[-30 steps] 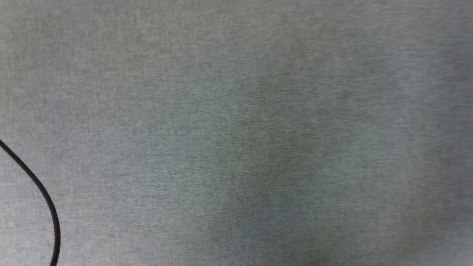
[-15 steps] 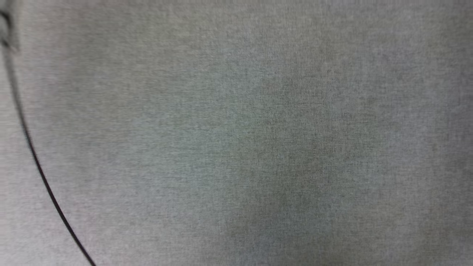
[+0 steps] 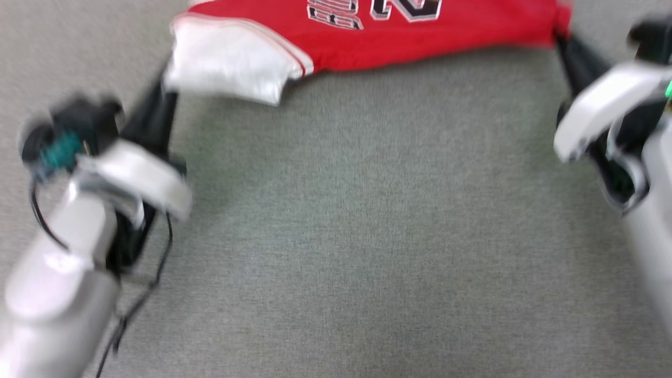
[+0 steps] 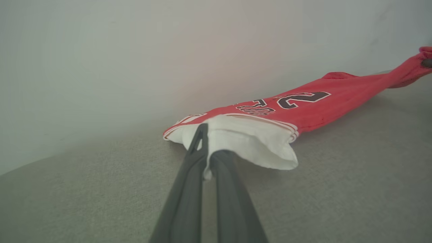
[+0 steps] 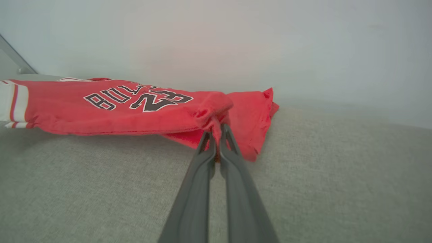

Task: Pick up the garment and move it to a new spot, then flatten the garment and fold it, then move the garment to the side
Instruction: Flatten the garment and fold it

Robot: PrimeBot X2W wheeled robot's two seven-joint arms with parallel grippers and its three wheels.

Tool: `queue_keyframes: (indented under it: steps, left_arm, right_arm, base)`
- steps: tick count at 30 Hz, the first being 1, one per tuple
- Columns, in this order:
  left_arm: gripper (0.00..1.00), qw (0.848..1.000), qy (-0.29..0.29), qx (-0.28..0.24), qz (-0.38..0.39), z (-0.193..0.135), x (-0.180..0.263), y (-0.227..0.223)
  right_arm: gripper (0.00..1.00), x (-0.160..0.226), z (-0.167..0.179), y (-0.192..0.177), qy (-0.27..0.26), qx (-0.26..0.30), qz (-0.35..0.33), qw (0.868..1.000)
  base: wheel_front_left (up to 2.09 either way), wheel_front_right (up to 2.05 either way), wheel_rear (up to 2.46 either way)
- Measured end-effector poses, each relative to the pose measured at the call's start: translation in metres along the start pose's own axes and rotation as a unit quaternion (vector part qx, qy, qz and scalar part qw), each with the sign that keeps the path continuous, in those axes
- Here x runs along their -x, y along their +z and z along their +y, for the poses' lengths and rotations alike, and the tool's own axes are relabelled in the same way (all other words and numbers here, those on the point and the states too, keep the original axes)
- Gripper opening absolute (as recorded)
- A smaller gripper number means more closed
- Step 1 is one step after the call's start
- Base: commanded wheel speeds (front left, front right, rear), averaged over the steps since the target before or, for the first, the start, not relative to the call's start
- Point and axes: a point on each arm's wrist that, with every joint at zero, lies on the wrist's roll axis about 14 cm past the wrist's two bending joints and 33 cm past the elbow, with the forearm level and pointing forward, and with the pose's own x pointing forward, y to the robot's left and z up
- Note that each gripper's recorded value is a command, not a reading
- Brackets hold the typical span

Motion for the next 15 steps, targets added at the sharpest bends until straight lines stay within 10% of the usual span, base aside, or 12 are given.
queue_keyframes:
  steps: [15]
  left_arm:
    - [0.00, 0.990, -0.001, 0.050, 0.133, -0.044, 0.148, -0.025]
  right_arm:
    - [0.00, 0.107, -0.001, -0.041, -0.005, -0.048, 0.075, 0.996]
  base:
    - [0.00, 0.00, 0.00]
